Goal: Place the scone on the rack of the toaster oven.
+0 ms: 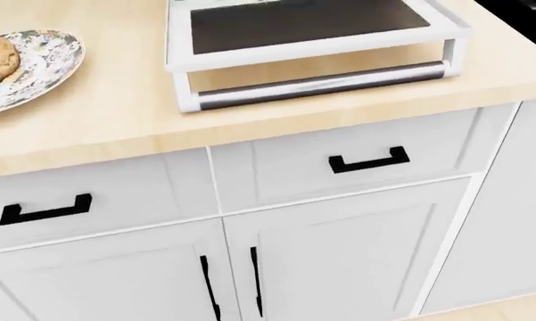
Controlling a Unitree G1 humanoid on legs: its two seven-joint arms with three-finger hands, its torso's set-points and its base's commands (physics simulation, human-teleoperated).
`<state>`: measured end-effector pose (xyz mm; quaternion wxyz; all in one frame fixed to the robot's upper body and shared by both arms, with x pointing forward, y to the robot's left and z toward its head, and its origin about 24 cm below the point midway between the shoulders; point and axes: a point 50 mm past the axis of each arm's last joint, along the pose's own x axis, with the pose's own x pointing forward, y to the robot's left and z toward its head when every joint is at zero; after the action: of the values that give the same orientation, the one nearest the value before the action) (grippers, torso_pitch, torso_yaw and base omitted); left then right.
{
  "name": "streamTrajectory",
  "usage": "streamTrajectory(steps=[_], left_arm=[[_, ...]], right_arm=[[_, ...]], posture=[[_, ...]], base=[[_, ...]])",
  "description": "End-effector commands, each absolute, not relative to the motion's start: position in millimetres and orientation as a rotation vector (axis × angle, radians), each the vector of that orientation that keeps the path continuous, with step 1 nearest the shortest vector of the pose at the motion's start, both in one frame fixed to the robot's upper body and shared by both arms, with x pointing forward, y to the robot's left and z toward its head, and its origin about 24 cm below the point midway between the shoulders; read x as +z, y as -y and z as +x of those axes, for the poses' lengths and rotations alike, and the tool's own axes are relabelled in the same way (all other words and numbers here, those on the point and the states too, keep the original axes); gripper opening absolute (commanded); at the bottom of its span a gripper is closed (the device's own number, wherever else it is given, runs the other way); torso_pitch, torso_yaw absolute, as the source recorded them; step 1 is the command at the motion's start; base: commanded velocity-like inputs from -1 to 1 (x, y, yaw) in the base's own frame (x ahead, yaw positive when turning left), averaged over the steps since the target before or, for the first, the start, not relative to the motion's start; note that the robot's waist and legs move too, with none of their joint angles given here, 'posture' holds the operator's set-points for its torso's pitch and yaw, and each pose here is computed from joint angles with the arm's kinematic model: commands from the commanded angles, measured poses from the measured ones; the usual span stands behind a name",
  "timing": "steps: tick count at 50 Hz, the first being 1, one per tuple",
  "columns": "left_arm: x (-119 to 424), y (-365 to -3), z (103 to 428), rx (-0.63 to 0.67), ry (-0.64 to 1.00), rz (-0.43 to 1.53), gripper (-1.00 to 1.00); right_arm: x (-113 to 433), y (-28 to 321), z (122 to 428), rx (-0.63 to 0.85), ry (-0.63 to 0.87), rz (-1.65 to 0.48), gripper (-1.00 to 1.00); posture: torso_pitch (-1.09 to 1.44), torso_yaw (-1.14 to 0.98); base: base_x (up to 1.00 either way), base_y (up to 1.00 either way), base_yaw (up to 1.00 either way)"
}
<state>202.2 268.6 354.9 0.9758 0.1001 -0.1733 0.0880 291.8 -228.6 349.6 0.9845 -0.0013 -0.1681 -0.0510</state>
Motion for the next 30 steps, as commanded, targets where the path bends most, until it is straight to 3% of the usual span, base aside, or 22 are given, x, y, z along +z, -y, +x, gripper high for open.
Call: streamTrajectory(steps=[1, 16, 30], left_arm=[[365.2, -267.9, 196.5, 0.187, 0.409, 0.211, 1.0], [366.1, -267.5, 195.3, 0.187, 0.41, 0.21, 1.0], [367.6, -268.4, 195.1, 0.189, 0.412, 0.21, 1.0]], right_arm=[[363.4, 230.2, 284.7, -0.112, 0.408, 0.001, 1.0], [362.1, 229.5, 285.4, -0.121, 0.409, -0.012, 1.0], [363.8, 226.6, 283.8, -0.1, 0.394, 0.026, 1.0]], posture=[[0.0, 0.0], [0.0, 0.0], [0.0, 0.0]], base=[[0.59, 0.0, 0.0], [0.57, 0.0, 0.0], [0.0, 0.0, 0.08]])
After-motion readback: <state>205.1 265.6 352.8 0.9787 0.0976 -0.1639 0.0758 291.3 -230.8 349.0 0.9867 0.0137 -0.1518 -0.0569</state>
